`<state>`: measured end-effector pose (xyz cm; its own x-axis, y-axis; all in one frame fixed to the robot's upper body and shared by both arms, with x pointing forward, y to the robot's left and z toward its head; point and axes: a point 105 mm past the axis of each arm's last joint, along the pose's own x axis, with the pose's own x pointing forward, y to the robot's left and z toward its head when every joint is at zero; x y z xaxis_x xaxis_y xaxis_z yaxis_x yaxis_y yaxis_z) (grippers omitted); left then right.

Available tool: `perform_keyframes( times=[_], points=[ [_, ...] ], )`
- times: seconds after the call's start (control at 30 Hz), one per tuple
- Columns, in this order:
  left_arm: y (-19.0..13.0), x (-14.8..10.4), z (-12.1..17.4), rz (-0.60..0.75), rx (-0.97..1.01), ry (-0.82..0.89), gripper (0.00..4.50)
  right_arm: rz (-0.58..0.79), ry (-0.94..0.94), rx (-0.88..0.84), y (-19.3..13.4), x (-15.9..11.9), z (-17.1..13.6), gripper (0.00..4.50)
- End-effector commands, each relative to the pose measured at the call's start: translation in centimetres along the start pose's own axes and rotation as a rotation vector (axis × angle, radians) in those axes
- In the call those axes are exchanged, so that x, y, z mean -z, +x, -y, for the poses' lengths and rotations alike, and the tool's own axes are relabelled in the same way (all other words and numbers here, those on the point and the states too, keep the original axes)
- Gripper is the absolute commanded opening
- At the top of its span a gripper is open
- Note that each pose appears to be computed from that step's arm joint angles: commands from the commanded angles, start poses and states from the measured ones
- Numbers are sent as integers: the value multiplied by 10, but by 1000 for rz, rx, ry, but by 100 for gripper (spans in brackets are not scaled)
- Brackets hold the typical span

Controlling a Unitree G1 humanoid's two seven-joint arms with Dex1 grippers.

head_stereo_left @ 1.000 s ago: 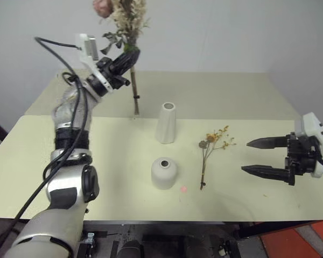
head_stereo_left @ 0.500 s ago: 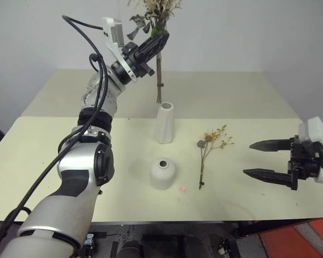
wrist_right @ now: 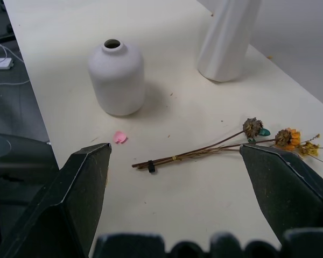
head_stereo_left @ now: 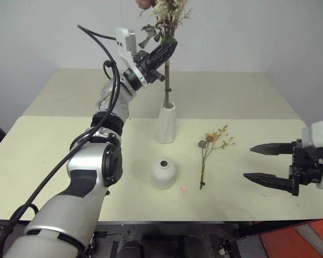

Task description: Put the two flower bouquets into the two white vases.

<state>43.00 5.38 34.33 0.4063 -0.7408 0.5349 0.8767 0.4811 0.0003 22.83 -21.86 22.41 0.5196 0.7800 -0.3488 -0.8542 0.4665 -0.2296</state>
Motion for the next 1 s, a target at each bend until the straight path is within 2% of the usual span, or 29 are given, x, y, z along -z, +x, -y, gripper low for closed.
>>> perform_keyframes(
  times=[0.03,0.27,0.7,1.0],
  points=[
    [12,-17,7,42,25,45,16,26,-38,21,-5,-10,-3,450],
    [13,-20,10,36,54,51,16,28,-37,26,-6,-11,-5,450],
    [13,-4,7,1,7,68,16,35,-36,34,-7,-12,-9,450],
    [14,-14,8,35,24,51,16,59,-34,29,-8,-15,-9,450]
  ],
)
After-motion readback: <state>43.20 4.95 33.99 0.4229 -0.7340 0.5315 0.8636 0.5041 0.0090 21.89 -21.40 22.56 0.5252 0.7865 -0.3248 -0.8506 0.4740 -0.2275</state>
